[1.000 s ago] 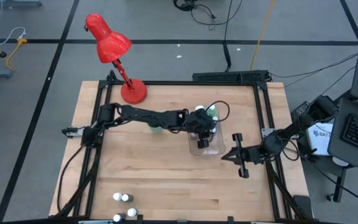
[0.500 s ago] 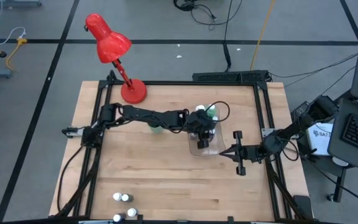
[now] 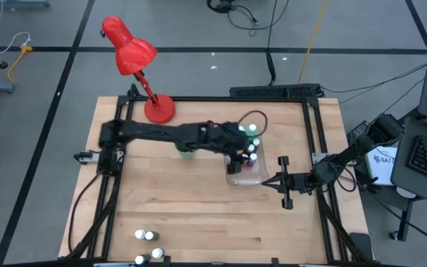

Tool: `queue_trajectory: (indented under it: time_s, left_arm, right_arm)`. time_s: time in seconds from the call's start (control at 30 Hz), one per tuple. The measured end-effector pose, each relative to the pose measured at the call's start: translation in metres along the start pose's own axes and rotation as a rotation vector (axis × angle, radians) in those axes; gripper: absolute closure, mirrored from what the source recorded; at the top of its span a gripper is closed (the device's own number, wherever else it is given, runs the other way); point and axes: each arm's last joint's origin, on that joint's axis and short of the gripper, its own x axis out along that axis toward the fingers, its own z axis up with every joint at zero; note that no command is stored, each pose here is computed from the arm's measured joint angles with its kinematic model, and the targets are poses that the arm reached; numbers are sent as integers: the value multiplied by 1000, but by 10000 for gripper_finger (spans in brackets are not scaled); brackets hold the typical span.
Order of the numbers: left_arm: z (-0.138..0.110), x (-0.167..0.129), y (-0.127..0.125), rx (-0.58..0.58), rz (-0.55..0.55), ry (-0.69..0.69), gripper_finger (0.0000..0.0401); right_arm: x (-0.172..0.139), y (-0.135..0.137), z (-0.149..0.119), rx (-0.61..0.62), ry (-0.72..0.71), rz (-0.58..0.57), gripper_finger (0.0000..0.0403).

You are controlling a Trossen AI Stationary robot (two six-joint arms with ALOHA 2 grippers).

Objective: Pick & Place Paint Supplies
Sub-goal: Put the small green paint bottle into the transparent bin

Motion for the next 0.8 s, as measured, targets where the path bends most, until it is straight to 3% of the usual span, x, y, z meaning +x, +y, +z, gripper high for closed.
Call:
queue_trajectory:
  time_s: [0.2, 0.37, 0.6, 0.7, 0.8]
  left_arm:
    - [10, -106, -20, -31, -21, 157, 184]
    - [-11, -171, -42, -104, 206, 382, 251]
    - [-53, -208, -92, -144, 263, 649, 385]
    - [-71, -215, -120, -136, 214, 668, 388]
    - [-89, -219, -155, -58, 103, 678, 380]
  right_arm:
    - [0, 0, -1, -2, 5, 6, 399]
    - [0, 0, -1, 3, 10, 7, 399]
    - [0, 0, -1, 26, 11, 7, 399]
    - [0, 1, -2, 22, 18, 10, 399]
    - [0, 1, -2, 21, 20, 10, 399]
